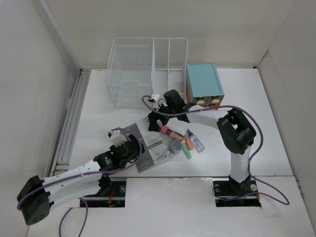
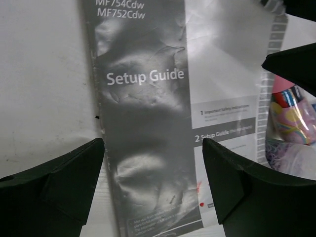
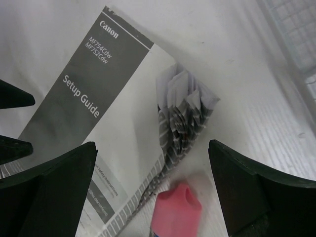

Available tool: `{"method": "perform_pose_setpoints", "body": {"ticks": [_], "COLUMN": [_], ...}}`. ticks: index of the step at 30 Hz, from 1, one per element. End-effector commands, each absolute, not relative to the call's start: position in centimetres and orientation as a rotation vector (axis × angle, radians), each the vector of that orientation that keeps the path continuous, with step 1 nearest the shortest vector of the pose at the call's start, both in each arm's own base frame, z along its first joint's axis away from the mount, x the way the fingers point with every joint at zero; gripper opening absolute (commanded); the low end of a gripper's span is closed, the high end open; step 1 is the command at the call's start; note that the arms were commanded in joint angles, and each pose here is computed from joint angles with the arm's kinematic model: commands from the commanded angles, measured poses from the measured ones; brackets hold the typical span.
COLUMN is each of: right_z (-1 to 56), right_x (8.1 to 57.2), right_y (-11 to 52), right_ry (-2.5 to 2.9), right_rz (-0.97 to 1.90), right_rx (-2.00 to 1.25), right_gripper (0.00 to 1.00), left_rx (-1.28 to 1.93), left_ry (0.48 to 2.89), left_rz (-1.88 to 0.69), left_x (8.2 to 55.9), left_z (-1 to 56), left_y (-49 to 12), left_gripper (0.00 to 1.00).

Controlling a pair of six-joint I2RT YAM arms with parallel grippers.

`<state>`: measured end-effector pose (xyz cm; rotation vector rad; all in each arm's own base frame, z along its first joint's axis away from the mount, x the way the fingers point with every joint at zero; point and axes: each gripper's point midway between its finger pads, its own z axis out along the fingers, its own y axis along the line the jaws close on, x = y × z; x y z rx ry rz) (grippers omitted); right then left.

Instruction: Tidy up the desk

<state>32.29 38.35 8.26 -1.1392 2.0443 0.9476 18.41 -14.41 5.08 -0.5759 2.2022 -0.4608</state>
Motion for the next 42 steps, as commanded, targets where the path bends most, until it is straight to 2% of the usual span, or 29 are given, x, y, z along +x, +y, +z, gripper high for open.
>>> {"method": "perform_pose_setpoints", "body": {"ticks": [1,7,10,11,13,14,16,17,26,33,37,39,40,41,42], "right_z": [7.7,5.1,3.3,2.7,2.1,2.0,2.5,3.0,14.9,18.5,18.6,18.0,18.0,17.9,17.9], "right_x": [32.4,31.7,30.2,29.5,28.4,27.5,27.1,27.1,28.8,26.0,24.9,24.3,24.2,23.9,24.0], "right_y": [39.7,39.2,39.3,39.1,39.2,39.4,39.3,39.6,38.0,37.5,37.4,37.5,37.5,37.8,37.8], "right_ry": [2.041,2.117,2.172,2.185,2.204,2.201,2.184,2.161,1.857,1.732,1.719,1.724,1.724,1.709,1.695], "right_rz": [0.940,0.948,1.028,1.082,1.147,1.213,1.278,1.294,1.457,1.683,1.801,1.844,1.844,1.842,1.834], "right_rx": [-1.073,-1.055,-1.070,-1.085,-1.101,-1.126,-1.139,-1.156,-1.153,-1.217,-1.248,-1.266,-1.266,-1.284,-1.294], "right_gripper": [1.00,1.00,0.90,0.71,0.49,0.28,0.07,0.01,0.00,0.00,0.00,0.00,0.00,0.00,0.00], "left_rx": [-0.628,-0.625,-0.612,-0.610,-0.612,-0.610,-0.598,-0.598,-0.589,-0.539,-0.470,-0.378,-0.368,-0.363,-0.342], "left_ry": [2.183,2.222,2.232,2.238,2.231,2.238,2.246,2.246,2.213,2.169,2.058,2.026,1.975,1.918,1.900], "left_rz": [-0.489,-0.474,-0.456,-0.447,-0.458,-0.464,-0.450,-0.450,-0.476,-0.567,-0.752,-0.826,-0.886,-0.946,-0.962], "left_x": [18.8,18.5,18.4,18.4,18.5,18.4,18.4,18.4,18.4,18.9,19.6,19.2,19.3,19.4,19.3], "left_z": [5.7,4.3,4.0,3.8,3.9,3.9,3.7,3.7,5.6,5.7,7.6,7.6,8.7,9.9,10.2], "left_y": [-15.0,-15.3,-15.2,-15.1,-15.3,-15.4,-15.3,-15.3,-15.0,-16.1,-18.3,-19.1,-19.5,-19.9,-20.0], "left_gripper": [0.78,0.78,0.78,0.78,0.79,0.79,0.79,0.81,0.87,0.89,0.89,0.85,0.78,0.55,0.44]}}
